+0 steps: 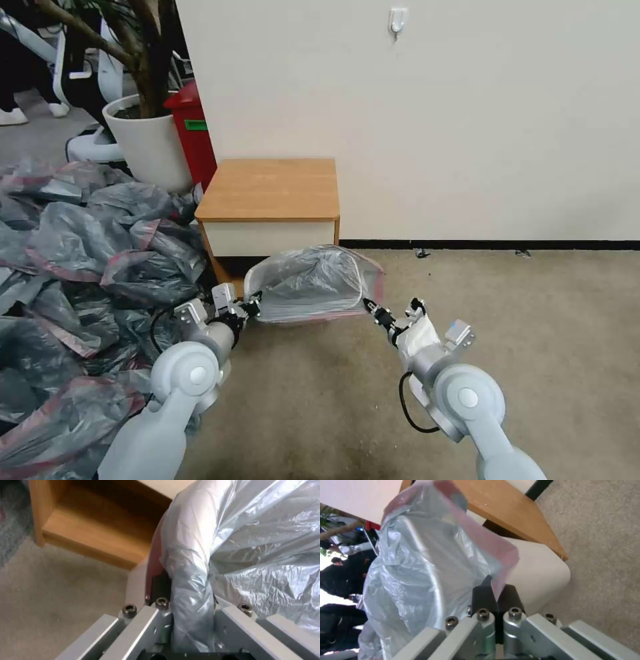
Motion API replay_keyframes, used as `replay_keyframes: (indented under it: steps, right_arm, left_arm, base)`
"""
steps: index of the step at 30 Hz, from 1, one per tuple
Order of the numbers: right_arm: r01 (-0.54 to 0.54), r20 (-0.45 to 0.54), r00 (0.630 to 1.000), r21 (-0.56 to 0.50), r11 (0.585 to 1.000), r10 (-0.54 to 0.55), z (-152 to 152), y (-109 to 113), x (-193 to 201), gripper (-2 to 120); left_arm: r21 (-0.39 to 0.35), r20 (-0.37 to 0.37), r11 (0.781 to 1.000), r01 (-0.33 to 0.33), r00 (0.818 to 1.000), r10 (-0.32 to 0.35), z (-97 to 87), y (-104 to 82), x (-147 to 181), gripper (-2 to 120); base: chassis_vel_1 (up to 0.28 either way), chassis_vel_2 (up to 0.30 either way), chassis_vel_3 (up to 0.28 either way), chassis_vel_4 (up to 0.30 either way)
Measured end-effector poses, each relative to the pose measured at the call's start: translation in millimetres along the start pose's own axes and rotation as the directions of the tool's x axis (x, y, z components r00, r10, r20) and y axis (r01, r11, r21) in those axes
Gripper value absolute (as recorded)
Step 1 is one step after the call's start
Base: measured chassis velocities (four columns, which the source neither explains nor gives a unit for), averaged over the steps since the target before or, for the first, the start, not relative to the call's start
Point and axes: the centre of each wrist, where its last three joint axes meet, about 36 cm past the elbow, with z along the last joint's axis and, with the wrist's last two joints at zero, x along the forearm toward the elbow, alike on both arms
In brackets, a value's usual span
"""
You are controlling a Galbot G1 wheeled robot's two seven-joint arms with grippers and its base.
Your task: Pick up the garbage bag from the table and place it over the trash can.
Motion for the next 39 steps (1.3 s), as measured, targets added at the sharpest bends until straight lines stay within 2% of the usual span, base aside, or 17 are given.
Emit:
replay_keyframes:
  steps: [2,4,10,17,21,23,24,28,29,32,33,36,37,39]
  right_arm:
    - [-0.001,0.000,1.000,0.001,1.000,0.001,0,0,0,0]
    - [-0.013,-0.003,1.000,0.022,1.000,0.013,4,-7,-4,0]
    - [-0.031,-0.004,1.000,0.059,0.998,0.031,8,-13,-9,0]
    - [-0.049,0.024,0.999,0.137,0.989,0.046,11,-17,-12,0]
    - [-0.082,0.051,0.996,0.190,0.978,0.073,15,-22,-13,5]
    - [-0.091,0.074,0.994,0.211,0.973,0.077,16,-23,-14,13]
    - [-0.091,0.074,0.994,0.211,0.973,0.077,16,-23,-14,13]
    - [-0.096,0.077,0.994,0.235,0.967,0.080,18,-24,-12,28]
    - [-0.096,0.077,0.994,0.235,0.967,0.080,18,-24,-12,28]
    - [-0.116,0.084,0.992,0.287,0.951,0.096,20,-32,-9,43]
    - [-0.116,0.084,0.992,0.287,0.951,0.096,20,-32,-9,43]
    - [-0.106,0.126,0.990,0.395,0.912,0.060,19,-51,-4,58]
    - [-0.106,0.126,0.990,0.395,0.912,0.060,19,-51,-4,58]
    - [-0.081,0.131,0.991,0.450,0.890,0.024,17,-62,-1,67]
  left_arm:
    - [0.002,-0.005,1.000,-0.001,1.000,0.001,-0.2,-0.2,0,3]
    - [0.020,-0.048,1.000,-0.013,0.999,0.014,-2.5,-1.4,2,3]
    - [0.020,-0.073,1.000,-0.018,0.997,0.019,-3.7,0.1,4,3]
    - [-0.011,-0.105,1.000,-0.012,0.994,0.011,-3.8,5.5,6,3]
    - [-0.023,-0.129,1.000,-0.009,0.992,0.006,-3.4,8.7,8,3]
    - [-0.030,-0.140,1.000,-0.008,0.990,0.004,-2.1,10.0,9,3]
    - [-0.030,-0.140,1.000,-0.008,0.990,0.004,-2.1,10.0,9,3]
    - [-0.042,-0.145,0.999,0.000,0.989,-0.006,-1.5,12.9,8,3]
    - [-0.042,-0.145,0.999,0.000,0.989,-0.006,-1.5,12.9,8,3]
    - [-0.069,-0.149,0.997,0.014,0.989,-0.024,-3.6,19.2,7,3]
    - [-0.069,-0.149,0.997,0.014,0.989,-0.024,-3.6,19.2,7,3]
    - [-0.120,-0.144,0.992,0.025,0.989,-0.043,-9.2,31.1,7,3]
    - [-0.120,-0.144,0.992,0.025,0.989,-0.043,-9.2,31.1,7,3]
    - [-0.138,-0.139,0.990,0.026,0.989,-0.045,-14.3,37.1,7,3]
  base:
    - [0.000,0.000,0.000,0.000]
    - [0.000,0.000,0.000,0.000]
    - [0.000,0.000,0.000,0.000]
    - [0.000,0.000,0.000,0.000]
    - [0.000,0.000,0.000,0.000]
    - [0.000,0.000,0.000,0.000]
    - [0.000,0.000,0.000,0.000]
    - [0.000,0.000,0.000,0.000]
    - [0.000,0.000,0.000,0.000]
    - [0.000,0.000,0.000,0.000]
    - [0.000,0.000,0.000,0.000]
    - [0.000,0.000,0.000,0.000]
    - [0.000,0.000,0.000,0.000]
    - [0.000,0.000,0.000,0.000]
